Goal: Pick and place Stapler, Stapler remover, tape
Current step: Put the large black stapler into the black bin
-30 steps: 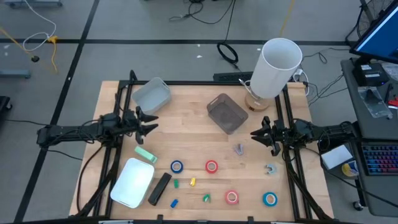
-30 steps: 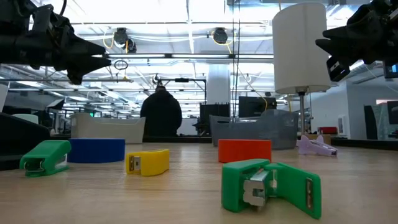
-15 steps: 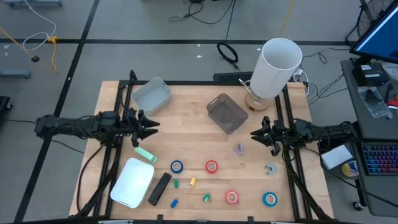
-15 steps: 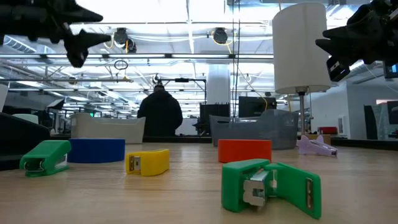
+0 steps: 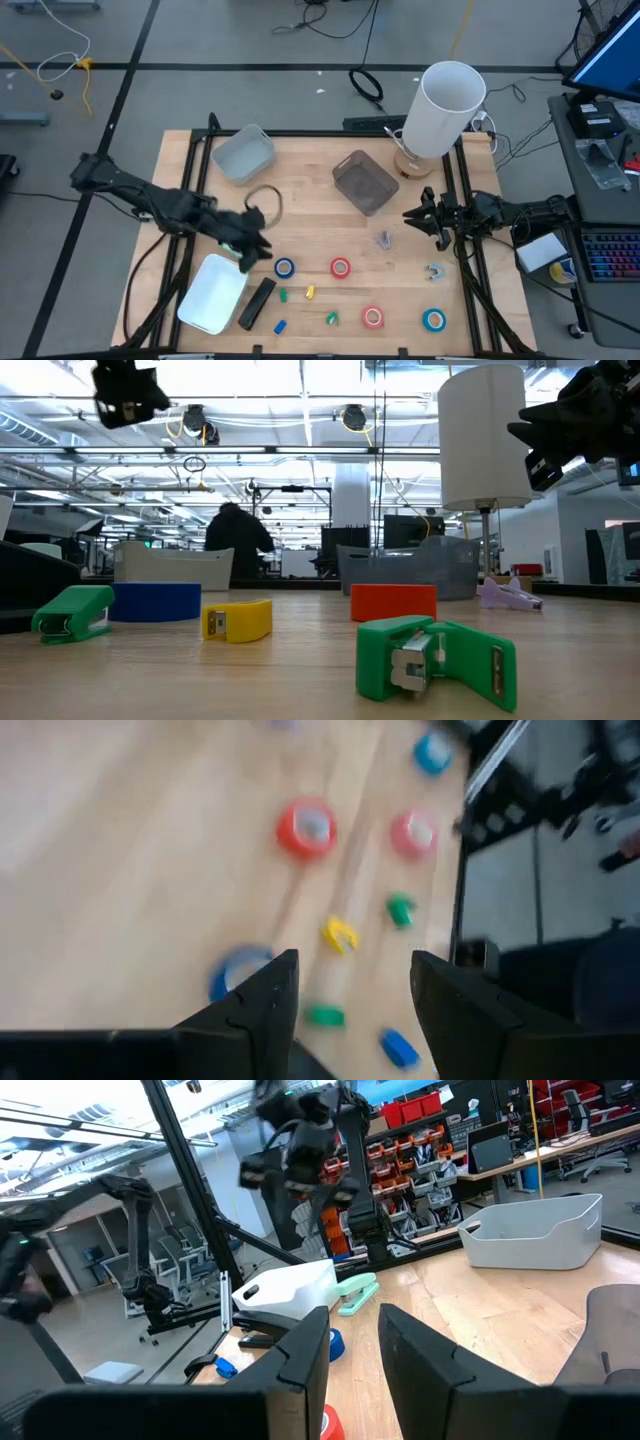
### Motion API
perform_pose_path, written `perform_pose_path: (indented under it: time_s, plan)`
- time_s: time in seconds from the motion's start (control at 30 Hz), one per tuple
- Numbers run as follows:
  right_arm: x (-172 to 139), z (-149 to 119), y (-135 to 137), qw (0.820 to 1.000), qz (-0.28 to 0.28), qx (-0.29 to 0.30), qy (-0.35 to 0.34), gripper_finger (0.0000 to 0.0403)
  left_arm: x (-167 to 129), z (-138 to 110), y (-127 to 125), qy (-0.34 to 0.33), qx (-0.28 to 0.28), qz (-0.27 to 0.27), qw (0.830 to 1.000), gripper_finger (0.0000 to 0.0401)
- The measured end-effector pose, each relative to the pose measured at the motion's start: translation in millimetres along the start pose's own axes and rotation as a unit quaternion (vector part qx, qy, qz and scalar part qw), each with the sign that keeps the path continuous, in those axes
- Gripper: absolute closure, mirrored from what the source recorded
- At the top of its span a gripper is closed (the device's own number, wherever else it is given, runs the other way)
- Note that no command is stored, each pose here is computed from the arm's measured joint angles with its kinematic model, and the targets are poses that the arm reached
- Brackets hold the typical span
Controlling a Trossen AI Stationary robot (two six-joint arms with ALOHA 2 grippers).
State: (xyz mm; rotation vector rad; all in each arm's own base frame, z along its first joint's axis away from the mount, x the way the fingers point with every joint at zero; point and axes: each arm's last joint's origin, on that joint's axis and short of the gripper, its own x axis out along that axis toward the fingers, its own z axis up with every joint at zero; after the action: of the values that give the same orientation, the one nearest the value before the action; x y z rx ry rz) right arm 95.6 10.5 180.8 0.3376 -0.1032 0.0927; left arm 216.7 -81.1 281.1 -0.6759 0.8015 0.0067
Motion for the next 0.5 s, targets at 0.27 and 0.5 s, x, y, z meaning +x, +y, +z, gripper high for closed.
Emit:
perform_pose_path:
  time_s: [0.27, 0.5]
  plan:
    - [0.0, 0.0, 0.0, 1.0, 0.0, 0.0, 0.0, 0.0318, 32.3, -3.2, -39.7, 0.138, -0.147, -0.041, 0.979, 0.021]
    - [0.0, 0.0, 0.0, 1.0, 0.0, 0.0, 0.0, 0.0318, 43.4, 0.6, -57.4, 0.131, -0.158, -0.124, 0.971, 0.021]
